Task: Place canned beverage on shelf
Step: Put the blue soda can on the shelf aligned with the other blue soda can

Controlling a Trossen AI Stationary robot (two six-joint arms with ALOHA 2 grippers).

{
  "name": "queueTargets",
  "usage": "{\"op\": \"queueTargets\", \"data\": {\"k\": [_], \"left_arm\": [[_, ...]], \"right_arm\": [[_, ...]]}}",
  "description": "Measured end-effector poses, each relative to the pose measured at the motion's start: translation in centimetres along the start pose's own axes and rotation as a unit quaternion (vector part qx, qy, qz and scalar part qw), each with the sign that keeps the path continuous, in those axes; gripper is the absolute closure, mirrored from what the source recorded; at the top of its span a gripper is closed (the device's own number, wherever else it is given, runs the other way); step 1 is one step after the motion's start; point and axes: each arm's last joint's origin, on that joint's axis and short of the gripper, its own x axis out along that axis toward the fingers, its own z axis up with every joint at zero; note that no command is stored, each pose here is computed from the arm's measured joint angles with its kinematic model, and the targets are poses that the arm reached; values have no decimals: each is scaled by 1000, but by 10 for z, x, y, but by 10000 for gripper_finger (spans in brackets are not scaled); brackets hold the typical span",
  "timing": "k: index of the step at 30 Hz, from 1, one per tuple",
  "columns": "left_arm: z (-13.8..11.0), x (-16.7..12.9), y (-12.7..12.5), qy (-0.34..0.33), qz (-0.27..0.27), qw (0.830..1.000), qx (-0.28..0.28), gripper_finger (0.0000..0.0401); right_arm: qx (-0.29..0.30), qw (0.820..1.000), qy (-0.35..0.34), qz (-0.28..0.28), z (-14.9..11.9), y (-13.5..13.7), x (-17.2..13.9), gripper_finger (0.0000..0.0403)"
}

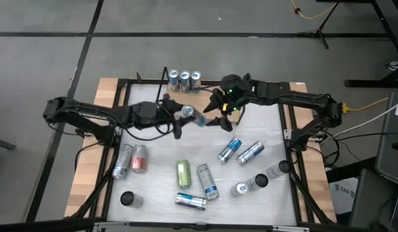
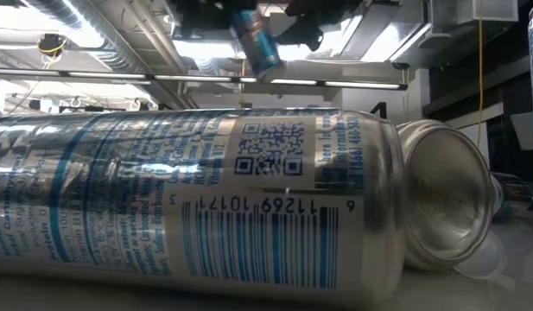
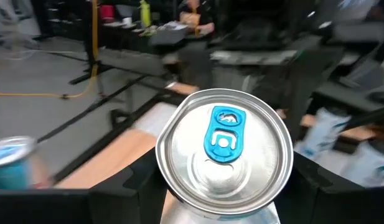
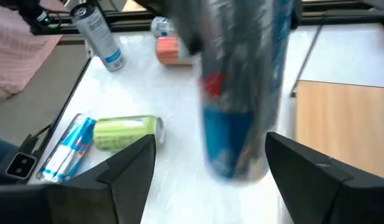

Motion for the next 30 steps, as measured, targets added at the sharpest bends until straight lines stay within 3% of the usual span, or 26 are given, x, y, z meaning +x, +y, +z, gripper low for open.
{"op": "queueTargets", "data": {"k": [5,10,19,25,30], "left_arm": [[7,-10,30,21,43,998,34,192],[11,-7,64,39,31,997,56,192],[5,2,127,84,66,993,48,192],[-10,15,152,131,71,988,39,192],[-24,27,164,166,71,982,52,192]], "right_arm": [[9,1000,-5,-13,-1,-10,-7,111],[12,1000,-6,-18,-1,-14,-9,111],[8,1000,-8,-20,-1,-14,-8,111],[-35,997,-12,-68,2,-17,-9,111],[-39,994,-8,-101,1,-21,-10,111]]}}
